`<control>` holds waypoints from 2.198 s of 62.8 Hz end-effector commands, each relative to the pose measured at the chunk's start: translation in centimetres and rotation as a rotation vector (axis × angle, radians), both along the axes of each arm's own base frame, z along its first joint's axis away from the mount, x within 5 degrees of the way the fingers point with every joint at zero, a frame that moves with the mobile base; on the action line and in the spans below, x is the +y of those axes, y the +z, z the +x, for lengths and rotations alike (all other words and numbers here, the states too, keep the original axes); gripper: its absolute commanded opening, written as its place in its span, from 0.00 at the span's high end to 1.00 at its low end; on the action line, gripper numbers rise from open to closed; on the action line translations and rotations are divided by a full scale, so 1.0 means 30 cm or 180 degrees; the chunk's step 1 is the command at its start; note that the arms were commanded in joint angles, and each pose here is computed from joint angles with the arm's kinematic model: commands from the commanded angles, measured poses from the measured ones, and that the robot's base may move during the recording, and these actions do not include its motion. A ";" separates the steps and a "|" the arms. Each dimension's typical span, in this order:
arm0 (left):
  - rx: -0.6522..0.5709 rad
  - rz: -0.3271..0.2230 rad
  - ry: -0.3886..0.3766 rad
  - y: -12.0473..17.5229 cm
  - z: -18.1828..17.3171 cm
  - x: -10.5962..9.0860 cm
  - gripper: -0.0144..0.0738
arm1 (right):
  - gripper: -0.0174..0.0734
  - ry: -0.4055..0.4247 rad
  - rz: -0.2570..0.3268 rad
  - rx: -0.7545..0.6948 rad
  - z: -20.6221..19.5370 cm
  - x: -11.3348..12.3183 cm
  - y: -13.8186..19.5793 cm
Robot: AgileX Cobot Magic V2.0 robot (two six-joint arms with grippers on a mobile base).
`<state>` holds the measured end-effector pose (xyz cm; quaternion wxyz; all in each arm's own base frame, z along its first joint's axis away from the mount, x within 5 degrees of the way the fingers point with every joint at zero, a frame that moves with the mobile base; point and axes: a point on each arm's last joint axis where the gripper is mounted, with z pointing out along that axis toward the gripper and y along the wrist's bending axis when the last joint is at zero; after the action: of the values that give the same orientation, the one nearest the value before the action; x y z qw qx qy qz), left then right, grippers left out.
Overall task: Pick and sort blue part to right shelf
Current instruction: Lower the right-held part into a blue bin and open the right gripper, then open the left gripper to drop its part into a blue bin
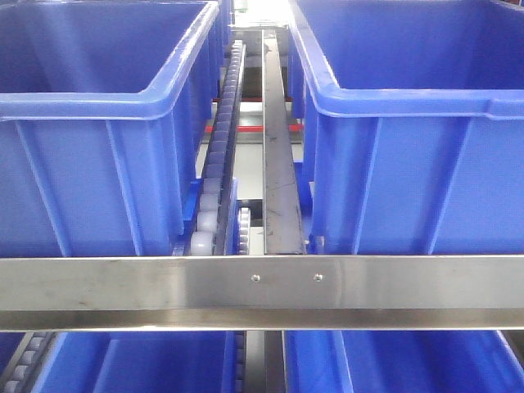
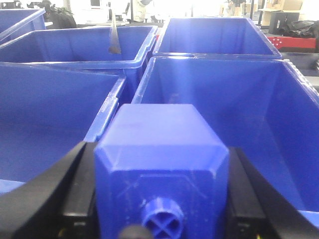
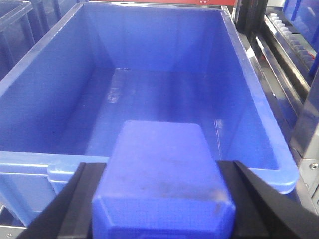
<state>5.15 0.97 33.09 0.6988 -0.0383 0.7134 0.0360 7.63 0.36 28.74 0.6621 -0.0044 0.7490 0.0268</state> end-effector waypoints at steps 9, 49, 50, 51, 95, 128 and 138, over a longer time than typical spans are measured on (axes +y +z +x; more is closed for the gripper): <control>-0.0336 0.0037 -0.0072 0.055 -0.004 -0.007 0.46 | 0.33 -0.0014 0.0001 -0.0402 -0.001 -0.001 0.063; 0.0056 0.0260 -0.1105 0.126 0.339 -0.159 0.46 | 0.34 0.0070 -0.0005 -0.0184 0.249 0.022 0.210; 0.0058 0.0260 -0.1107 0.130 0.350 -0.162 0.46 | 0.34 0.0076 -0.0006 -0.0178 0.260 0.024 0.212; 0.0086 0.0262 -0.1112 0.126 0.369 -0.167 0.46 | 0.34 0.0086 -0.0006 -0.0167 0.277 0.027 0.214; 0.0697 0.0079 -0.1123 0.046 0.719 -0.258 0.17 | 0.12 0.0227 -0.0006 0.0154 0.642 0.095 0.159; 0.0750 0.0340 -0.1093 0.085 0.668 -0.234 0.72 | 0.45 0.0174 -0.0001 0.0073 0.604 0.076 0.217; 0.0846 0.0331 -0.1059 0.090 0.646 -0.223 0.69 | 0.77 0.0157 0.0006 0.0032 0.585 0.069 0.234</control>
<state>25.00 -5.91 33.29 0.5501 0.1274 0.8246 -0.0340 25.73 2.70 32.82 0.5993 -0.0272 0.7989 0.0424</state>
